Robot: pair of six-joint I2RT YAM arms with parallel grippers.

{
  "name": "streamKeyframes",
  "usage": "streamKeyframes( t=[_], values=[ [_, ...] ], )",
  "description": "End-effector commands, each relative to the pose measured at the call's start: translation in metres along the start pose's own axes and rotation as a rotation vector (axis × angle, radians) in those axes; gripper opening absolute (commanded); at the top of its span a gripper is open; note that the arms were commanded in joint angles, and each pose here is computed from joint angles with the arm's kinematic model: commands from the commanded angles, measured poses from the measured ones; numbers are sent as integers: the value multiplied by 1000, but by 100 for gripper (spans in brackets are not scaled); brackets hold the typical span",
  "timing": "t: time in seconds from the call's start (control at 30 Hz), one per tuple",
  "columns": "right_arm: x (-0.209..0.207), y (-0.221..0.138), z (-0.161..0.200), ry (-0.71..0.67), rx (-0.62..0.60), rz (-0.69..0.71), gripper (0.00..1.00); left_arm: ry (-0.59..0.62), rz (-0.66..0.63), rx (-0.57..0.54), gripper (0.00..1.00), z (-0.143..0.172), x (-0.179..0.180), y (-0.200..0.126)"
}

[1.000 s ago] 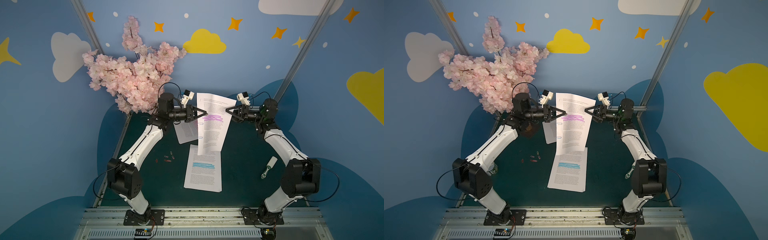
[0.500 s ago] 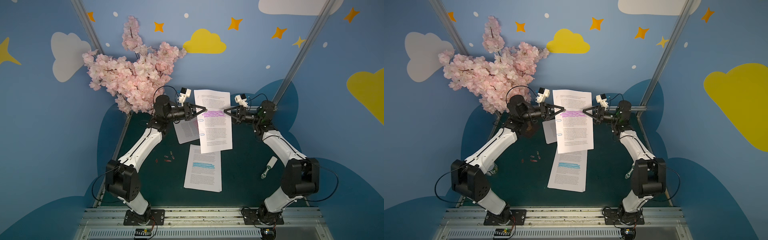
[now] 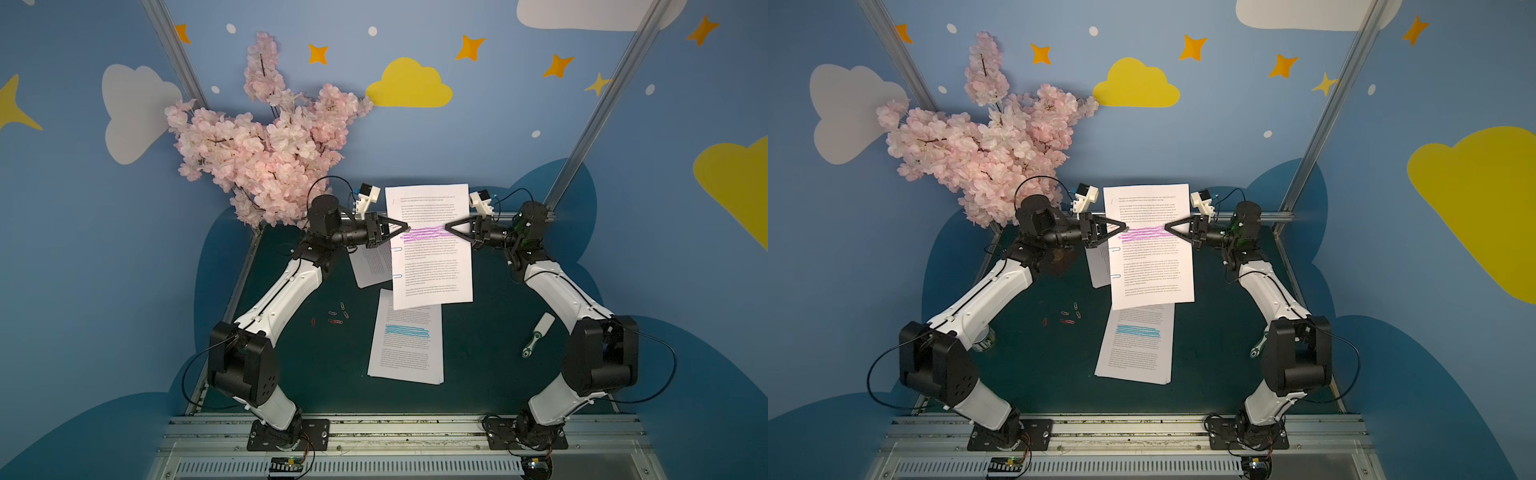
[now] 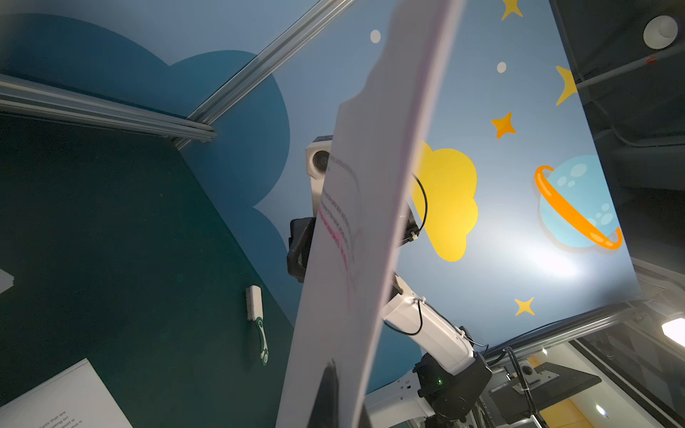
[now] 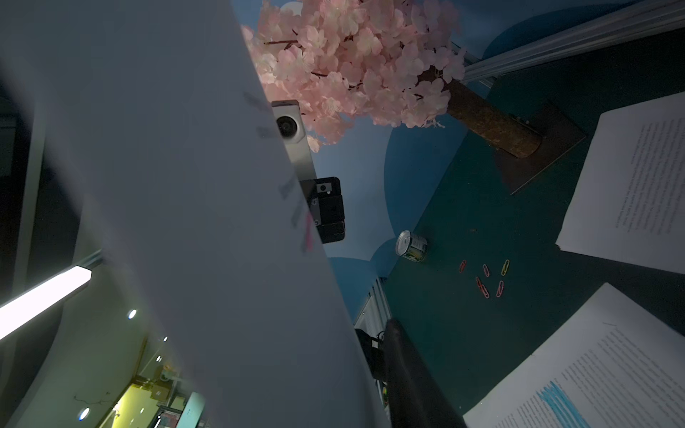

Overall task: Unclip the paperclips from the documents
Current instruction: Pick up the document from the center of the board.

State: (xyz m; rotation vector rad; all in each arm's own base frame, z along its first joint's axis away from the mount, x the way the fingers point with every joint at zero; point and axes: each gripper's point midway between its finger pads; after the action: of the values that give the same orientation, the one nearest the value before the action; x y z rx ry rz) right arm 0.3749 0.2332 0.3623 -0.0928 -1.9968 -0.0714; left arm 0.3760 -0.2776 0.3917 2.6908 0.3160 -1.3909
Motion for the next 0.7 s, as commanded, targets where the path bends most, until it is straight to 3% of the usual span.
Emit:
streamKeyframes(
  t=[0.0,0.13,0.2,0.4,0.67],
  values=[
    [19,-5,4,-49,26,-2,21,55,-18,17,8,6,-8,-10],
    [23,-9,4,-49,25,-2,0,64,-55,20,31,7,-4,-14],
    [24,-10,4,-50,24,1,0,76,-66,23,39,8,-5,-16],
    [29,-12,3,-54,23,3,0,61,-72,42,35,15,-1,-20],
    [32,-13,6,-55,34,11,0,86,-112,-12,33,4,1,-39]
  ],
)
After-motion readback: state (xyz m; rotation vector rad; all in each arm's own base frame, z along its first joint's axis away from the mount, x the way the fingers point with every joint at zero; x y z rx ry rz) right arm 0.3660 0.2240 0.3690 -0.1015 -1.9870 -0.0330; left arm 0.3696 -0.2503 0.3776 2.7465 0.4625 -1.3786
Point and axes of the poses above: each gripper's point midway between its finger pads, its own y axis out along the fingers, its own x axis along the line the jaws close on, z = x × y, and after that the axes turned 3 degrees about y, right-handed
